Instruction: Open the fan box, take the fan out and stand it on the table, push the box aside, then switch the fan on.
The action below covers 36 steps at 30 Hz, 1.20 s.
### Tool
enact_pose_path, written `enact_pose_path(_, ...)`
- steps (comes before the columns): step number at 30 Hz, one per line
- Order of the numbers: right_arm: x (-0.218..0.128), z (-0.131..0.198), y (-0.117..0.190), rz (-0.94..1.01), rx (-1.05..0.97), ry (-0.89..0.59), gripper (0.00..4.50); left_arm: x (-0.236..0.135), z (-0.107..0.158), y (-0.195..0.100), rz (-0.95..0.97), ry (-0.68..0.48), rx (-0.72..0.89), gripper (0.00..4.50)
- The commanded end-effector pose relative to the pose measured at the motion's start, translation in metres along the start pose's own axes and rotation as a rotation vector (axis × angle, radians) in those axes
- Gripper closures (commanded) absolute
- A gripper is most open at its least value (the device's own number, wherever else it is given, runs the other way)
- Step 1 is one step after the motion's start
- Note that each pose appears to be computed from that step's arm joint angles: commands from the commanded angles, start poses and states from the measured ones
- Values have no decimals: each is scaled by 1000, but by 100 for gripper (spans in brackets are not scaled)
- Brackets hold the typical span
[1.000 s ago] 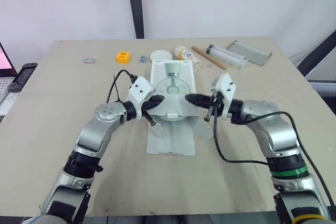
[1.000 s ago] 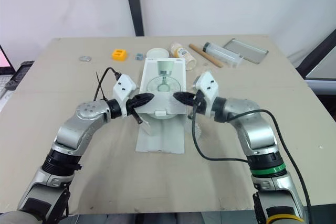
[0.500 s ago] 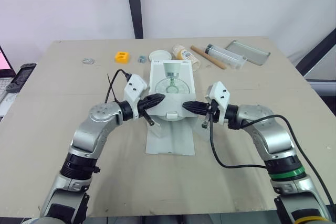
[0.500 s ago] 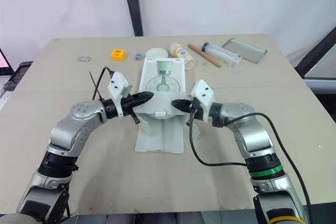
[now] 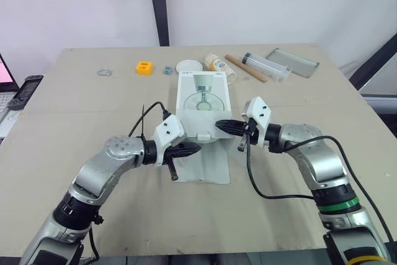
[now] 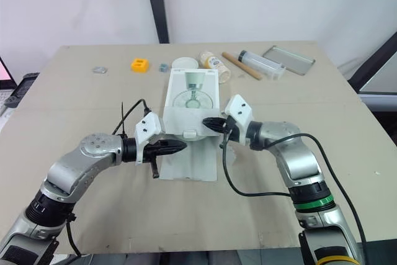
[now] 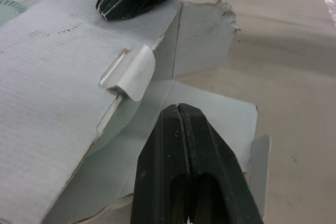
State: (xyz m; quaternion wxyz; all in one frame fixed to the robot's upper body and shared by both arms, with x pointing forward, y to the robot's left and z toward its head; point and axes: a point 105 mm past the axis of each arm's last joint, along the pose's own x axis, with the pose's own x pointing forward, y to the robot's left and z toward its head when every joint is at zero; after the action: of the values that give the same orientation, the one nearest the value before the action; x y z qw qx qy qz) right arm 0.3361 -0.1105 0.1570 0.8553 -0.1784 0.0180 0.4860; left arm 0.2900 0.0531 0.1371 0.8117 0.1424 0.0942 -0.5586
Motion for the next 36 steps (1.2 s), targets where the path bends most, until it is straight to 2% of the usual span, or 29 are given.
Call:
enact_pose_path(1,1,-5,1,-4,7,23,445,-8,-1,-1,-1,48,38,450)
enact_pose_path(11,4,-4,2,-1,-2,18,445,-46,-21,13,50,214,44,450)
enact_pose_path(20,6,-2,2,5,-11,15,445,-58,-25,61,377,162,-4,450)
enact_pose_path(22,6,-1,2,5,-12,13,445,-55,-24,67,424,113,-43,450)
enact_pose_path(24,6,-1,2,8,-14,13,445,-47,-22,69,446,47,-101,450)
enact_pose_path(28,6,0,2,9,-17,14,445,-31,-23,72,485,-10,-161,450)
enact_pose_path(36,3,0,0,4,-22,20,445,-11,-19,72,488,-57,-186,450)
